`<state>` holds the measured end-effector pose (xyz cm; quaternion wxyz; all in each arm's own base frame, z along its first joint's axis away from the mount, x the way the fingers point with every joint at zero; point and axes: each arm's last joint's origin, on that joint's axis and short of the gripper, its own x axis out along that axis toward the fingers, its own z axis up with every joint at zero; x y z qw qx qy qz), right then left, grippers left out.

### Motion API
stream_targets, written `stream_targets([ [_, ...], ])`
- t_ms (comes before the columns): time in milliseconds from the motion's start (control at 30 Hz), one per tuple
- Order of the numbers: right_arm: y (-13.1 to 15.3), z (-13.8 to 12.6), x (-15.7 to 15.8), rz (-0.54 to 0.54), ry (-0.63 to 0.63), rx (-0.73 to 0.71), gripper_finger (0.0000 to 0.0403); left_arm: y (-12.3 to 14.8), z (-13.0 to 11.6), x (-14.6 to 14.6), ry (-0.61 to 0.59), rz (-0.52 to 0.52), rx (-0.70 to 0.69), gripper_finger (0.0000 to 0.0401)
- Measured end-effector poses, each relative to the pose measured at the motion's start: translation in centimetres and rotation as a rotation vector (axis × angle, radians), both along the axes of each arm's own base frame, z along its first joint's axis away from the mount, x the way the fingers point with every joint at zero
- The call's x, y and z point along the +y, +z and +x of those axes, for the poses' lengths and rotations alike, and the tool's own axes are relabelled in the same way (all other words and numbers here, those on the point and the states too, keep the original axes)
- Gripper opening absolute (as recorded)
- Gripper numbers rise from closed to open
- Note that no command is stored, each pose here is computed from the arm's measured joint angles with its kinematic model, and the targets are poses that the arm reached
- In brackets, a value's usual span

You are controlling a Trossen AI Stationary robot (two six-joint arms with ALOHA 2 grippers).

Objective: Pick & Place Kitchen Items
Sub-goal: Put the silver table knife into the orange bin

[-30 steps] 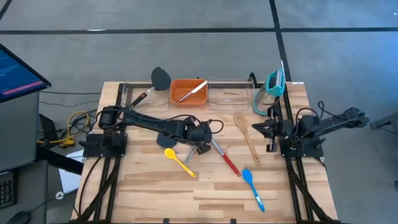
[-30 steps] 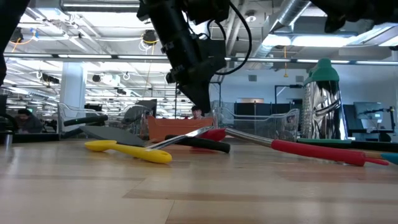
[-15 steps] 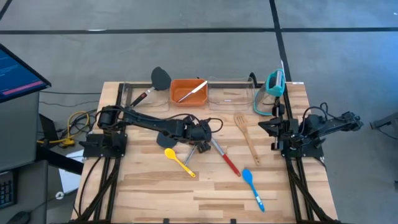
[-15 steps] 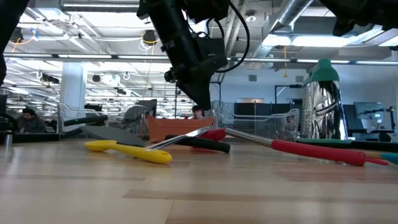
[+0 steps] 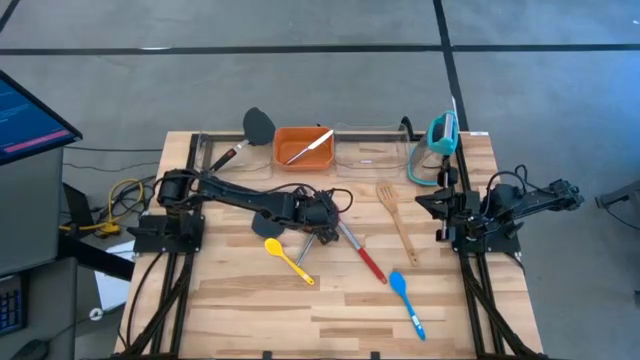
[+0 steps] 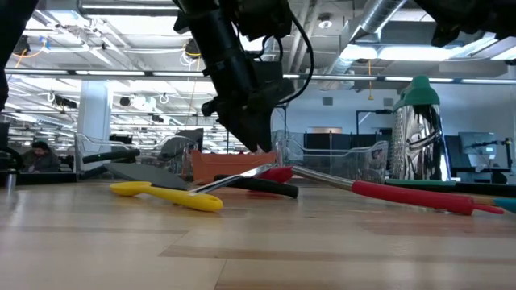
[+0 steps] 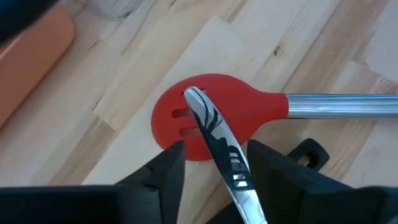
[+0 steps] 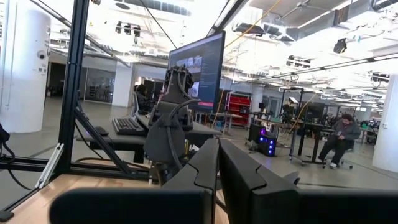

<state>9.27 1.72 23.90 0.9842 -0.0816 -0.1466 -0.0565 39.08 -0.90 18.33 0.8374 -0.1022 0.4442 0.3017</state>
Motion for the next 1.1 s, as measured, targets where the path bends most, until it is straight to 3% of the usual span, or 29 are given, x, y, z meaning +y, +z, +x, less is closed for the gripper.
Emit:
stream_targets([
  [300, 0.0, 0.0, 0.0, 0.000, 0.000, 0.000, 0.0010, -0.5, 0.1, -0.1, 0.028, -0.032, -0.006, 0.0222],
  [467, 0.1, 0.0, 0.0, 0.002, 0.000, -0.006, 0.0010, -2.3, 0.1, -0.2, 0.022, -0.089, -0.009, 0.0243],
  [1100, 0.1, 0.0, 0.0, 0.001, -0.002, -0.006, 0.0010, -5.0, 0.6, 1.4, 0.067, -0.114, -0.009, 0.0247],
])
